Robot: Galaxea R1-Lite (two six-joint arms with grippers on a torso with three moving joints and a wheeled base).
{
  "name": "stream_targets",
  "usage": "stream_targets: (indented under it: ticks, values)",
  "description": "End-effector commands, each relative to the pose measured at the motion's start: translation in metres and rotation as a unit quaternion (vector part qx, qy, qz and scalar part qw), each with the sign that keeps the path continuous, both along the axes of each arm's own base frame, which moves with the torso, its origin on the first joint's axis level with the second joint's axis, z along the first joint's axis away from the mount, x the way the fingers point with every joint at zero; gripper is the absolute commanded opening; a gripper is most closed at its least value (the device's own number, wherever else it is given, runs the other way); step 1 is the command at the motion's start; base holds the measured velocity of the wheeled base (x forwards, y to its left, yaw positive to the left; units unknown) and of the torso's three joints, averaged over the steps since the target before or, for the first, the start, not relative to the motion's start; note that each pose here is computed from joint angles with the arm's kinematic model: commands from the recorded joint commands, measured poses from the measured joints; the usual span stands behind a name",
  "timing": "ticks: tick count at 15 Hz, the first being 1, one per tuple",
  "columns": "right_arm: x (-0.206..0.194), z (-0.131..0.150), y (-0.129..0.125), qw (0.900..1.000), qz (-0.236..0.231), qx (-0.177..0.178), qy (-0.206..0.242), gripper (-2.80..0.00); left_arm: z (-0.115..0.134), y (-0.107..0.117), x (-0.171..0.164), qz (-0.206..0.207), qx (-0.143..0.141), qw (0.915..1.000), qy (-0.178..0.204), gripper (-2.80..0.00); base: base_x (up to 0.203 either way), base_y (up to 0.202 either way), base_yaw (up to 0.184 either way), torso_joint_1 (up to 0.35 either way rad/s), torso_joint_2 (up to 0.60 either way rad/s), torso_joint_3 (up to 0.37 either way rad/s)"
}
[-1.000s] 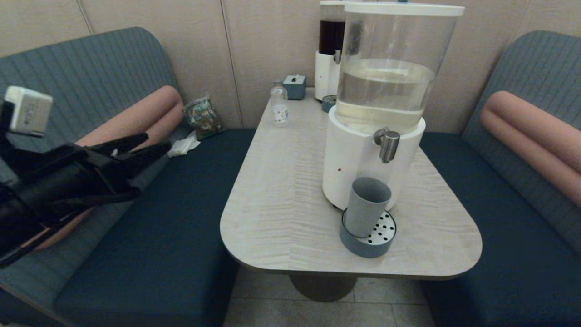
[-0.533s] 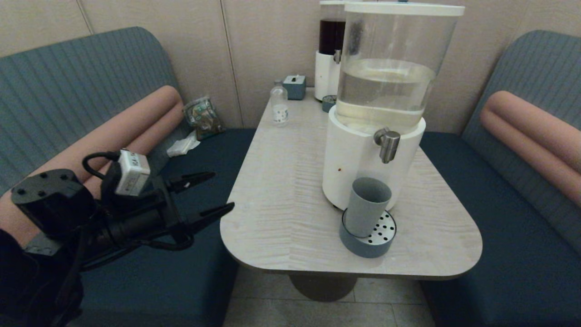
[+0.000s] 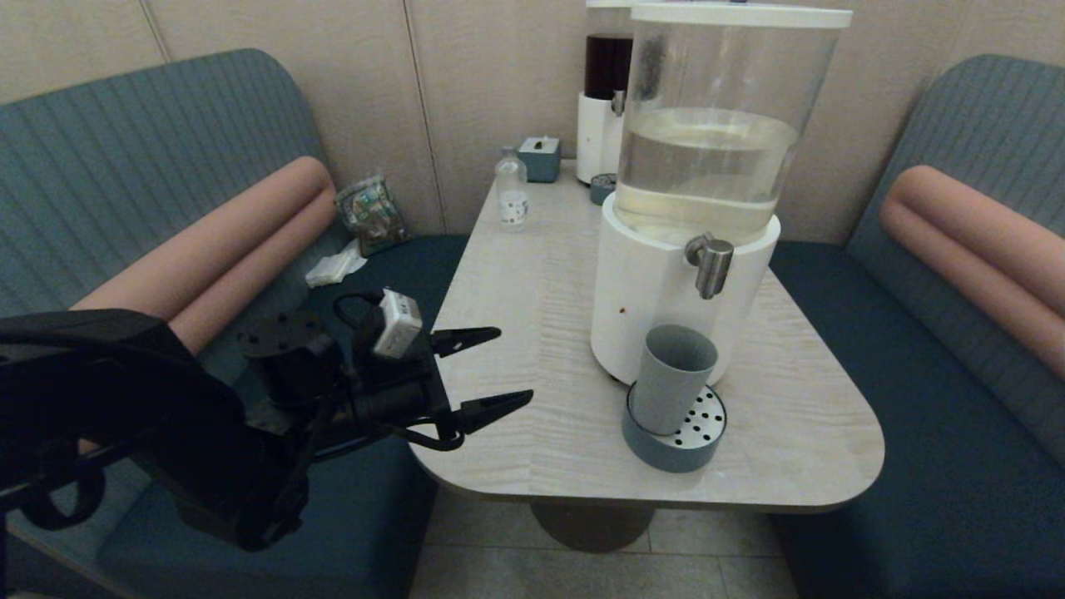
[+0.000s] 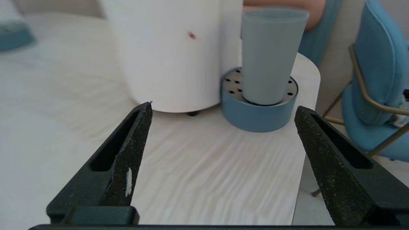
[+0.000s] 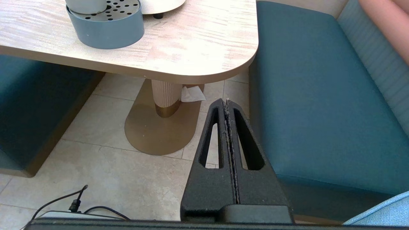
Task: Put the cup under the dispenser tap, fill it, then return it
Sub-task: Place the cup next to the water dispenser
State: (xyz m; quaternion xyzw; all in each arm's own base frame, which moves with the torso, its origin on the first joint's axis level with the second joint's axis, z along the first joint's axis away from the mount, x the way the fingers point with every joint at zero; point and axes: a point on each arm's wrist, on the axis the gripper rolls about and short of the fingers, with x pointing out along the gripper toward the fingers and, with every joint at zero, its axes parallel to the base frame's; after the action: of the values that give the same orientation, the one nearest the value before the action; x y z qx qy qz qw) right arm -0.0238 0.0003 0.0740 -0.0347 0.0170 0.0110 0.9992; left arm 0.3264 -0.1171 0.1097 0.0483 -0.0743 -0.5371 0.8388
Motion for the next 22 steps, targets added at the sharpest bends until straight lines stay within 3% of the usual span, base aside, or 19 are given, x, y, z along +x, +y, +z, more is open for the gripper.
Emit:
stream_targets:
  ticks: [1,10,22]
  values:
    - [0.000,0.000,0.000,1.000,0.000,0.000,0.000,-2.80,-0.022,-0.018,0.010,-0.017,0.005,0.9997,0.017,0.00,0.000,0.000,0.000,0.000,0.00,0.000]
    - [0.000,0.000,0.000,1.000,0.000,0.000,0.000,-2.80,-0.018,-0.097,0.028,-0.037,-0.036,0.9983,-0.027,0.00,0.000,0.000,0.000,0.000,0.00,0.000]
    - [0.000,0.000,0.000,1.000,0.000,0.000,0.000,-2.80,-0.029,-0.149,0.024,-0.067,-0.049,0.9962,-0.025,0.00,0.000,0.000,0.000,0.000,0.00,0.000]
